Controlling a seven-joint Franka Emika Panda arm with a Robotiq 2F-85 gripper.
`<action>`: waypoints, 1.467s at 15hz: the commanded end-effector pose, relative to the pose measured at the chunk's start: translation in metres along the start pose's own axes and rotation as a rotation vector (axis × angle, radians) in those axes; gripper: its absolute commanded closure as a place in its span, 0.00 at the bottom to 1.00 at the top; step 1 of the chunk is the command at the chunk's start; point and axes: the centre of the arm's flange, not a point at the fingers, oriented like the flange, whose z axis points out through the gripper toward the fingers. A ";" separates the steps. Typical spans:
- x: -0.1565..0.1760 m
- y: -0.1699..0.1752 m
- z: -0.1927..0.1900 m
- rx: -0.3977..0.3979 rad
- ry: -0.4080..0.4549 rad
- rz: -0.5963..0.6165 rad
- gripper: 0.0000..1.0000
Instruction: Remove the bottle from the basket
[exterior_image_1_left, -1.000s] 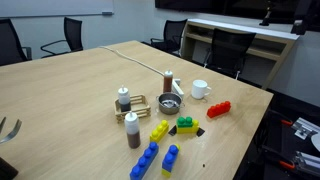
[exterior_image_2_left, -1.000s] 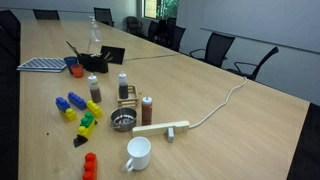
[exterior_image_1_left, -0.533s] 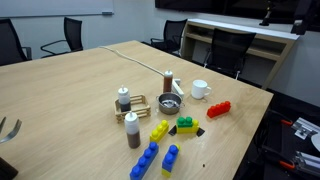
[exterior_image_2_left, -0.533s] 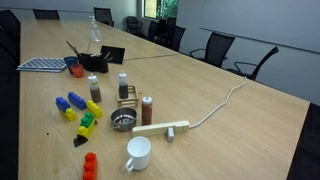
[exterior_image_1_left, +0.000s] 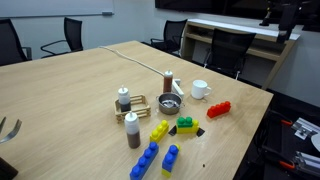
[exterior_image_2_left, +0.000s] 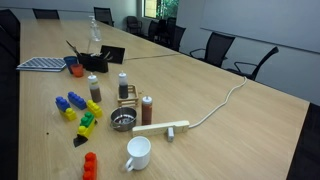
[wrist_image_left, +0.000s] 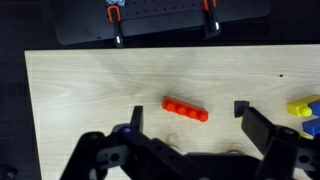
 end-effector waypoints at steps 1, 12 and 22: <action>0.034 -0.042 0.016 -0.063 0.078 -0.059 0.00; 0.070 -0.123 0.049 -0.113 0.202 -0.164 0.00; 0.117 -0.188 0.068 -0.106 0.247 -0.291 0.00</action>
